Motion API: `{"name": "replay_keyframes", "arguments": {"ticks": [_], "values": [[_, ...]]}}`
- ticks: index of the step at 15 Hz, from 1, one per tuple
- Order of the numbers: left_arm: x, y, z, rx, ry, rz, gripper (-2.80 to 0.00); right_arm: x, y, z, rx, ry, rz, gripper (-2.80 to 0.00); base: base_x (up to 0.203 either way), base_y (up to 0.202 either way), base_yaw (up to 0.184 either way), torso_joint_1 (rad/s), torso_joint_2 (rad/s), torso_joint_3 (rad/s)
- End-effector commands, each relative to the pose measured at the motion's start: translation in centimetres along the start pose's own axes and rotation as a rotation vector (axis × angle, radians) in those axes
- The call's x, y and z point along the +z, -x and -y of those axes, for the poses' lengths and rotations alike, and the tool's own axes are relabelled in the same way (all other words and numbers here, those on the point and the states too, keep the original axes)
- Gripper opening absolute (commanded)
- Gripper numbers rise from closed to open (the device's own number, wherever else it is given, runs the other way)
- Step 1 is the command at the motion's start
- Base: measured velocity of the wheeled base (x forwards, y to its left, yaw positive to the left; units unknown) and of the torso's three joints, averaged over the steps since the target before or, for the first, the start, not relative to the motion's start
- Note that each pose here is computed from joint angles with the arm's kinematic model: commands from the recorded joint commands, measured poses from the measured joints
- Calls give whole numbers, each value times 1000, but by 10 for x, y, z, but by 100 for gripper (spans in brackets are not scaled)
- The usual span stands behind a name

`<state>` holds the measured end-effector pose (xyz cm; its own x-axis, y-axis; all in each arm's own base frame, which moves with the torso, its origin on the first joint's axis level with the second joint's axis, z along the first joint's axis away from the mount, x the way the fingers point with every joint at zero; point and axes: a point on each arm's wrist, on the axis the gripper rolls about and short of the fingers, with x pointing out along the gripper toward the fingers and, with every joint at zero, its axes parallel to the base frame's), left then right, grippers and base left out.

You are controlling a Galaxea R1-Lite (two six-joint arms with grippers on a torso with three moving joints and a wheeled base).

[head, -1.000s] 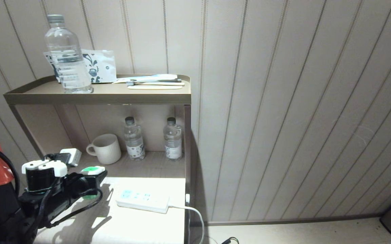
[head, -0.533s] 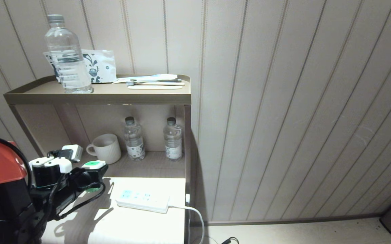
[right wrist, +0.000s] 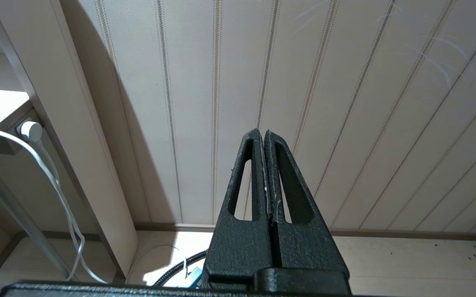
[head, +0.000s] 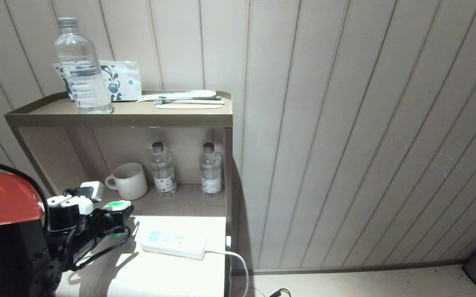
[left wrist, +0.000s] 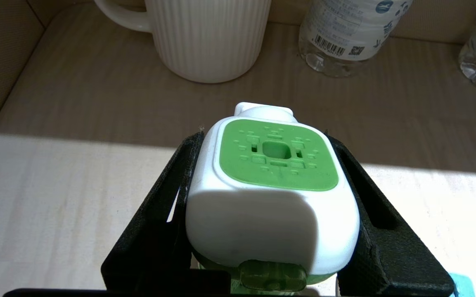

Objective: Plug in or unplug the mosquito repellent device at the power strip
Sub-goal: Place the mosquito repellent liquid on the table

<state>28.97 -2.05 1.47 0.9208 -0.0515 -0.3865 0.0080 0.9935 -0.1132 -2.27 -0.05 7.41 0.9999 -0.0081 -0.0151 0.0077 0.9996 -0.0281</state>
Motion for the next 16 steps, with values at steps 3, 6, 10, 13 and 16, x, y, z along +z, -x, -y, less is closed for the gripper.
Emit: {"name": "replay_keyframes", "arguments": {"ticks": [3, 6, 10, 13, 16], "values": [[-6, -7, 0, 1, 2, -8, -280, 0, 0, 0, 0, 1, 0, -280, 0, 0, 0, 0, 0, 0], [-7, -8, -1, 2, 2, -4, -280, 0, 0, 0, 0, 0, 0, -280, 0, 0, 0, 0, 0, 0], [-6, -12, 0, 1, 2, 6, -280, 0, 0, 0, 0, 0, 0, -280, 0, 0, 0, 0, 0, 0], [-5, -11, 0, 0, 2, 12, -280, 0, 0, 0, 0, 1, 0, -280, 0, 0, 0, 0, 0, 0], [-5, -12, 0, 5, 2, 13, -280, 0, 0, 0, 0, 0, 0, -280, 0, 0, 0, 0, 0, 0]]}}
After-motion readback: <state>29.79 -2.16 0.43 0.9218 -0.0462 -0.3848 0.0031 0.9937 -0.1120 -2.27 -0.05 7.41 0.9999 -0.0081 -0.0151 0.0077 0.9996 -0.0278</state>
